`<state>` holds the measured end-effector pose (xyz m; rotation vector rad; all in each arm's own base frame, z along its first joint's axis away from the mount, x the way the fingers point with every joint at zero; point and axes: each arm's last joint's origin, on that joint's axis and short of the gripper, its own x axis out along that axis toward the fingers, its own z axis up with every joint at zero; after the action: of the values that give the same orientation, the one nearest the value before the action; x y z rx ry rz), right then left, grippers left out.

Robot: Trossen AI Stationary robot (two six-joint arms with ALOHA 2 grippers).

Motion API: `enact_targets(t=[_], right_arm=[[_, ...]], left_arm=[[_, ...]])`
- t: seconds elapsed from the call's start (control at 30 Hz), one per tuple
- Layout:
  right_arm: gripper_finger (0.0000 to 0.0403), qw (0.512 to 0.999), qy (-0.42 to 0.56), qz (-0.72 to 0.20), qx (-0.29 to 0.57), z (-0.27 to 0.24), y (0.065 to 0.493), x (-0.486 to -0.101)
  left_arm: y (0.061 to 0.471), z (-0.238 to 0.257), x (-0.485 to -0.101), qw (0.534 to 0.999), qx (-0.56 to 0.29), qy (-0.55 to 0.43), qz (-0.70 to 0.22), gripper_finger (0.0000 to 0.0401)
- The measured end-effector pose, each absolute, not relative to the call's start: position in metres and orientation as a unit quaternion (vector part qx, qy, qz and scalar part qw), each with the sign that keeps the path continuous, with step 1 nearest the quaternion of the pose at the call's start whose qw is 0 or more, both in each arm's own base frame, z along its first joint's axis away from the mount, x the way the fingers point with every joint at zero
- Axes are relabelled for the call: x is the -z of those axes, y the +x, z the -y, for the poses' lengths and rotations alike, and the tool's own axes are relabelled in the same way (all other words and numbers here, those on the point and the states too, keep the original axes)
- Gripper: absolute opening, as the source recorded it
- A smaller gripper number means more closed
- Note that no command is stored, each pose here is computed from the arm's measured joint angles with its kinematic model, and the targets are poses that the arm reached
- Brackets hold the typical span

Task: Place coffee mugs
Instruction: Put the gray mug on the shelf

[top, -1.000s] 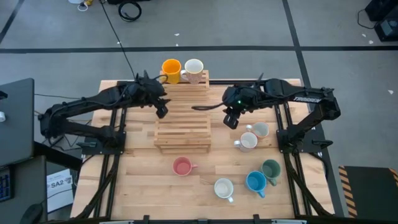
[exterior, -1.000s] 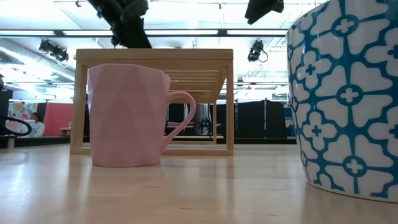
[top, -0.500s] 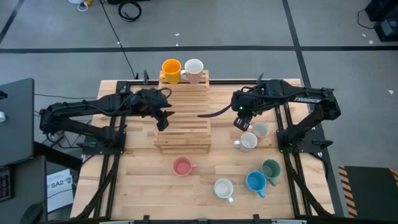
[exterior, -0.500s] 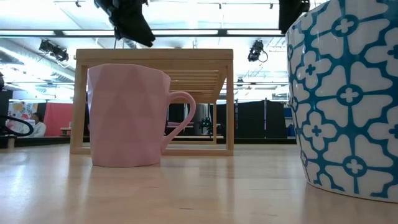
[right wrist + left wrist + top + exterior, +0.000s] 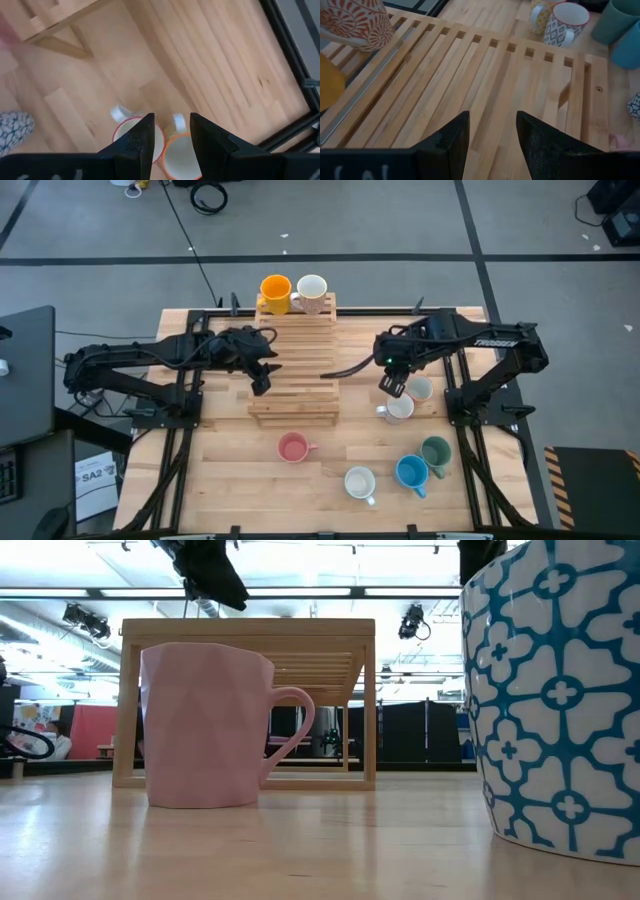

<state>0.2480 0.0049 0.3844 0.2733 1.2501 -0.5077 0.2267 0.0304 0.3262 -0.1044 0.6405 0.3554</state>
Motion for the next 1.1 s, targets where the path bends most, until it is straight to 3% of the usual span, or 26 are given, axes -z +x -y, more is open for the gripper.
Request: enact_targets(t=[0.53,1.1], right_arm=[[0.0130,0.779,0.094,-0.585,0.203,-0.027,0.249,-0.379],[0.0130,0.720,0.010,-0.689,0.078,-0.026,0.254,-0.280]], left_arm=[[0.227,-0.031,-0.326,0.932,-0.174,-0.051,-0.313,0.0169],[0.227,-0.031,-0.326,0.933,-0.174,-0.051,-0.312,0.0169]])
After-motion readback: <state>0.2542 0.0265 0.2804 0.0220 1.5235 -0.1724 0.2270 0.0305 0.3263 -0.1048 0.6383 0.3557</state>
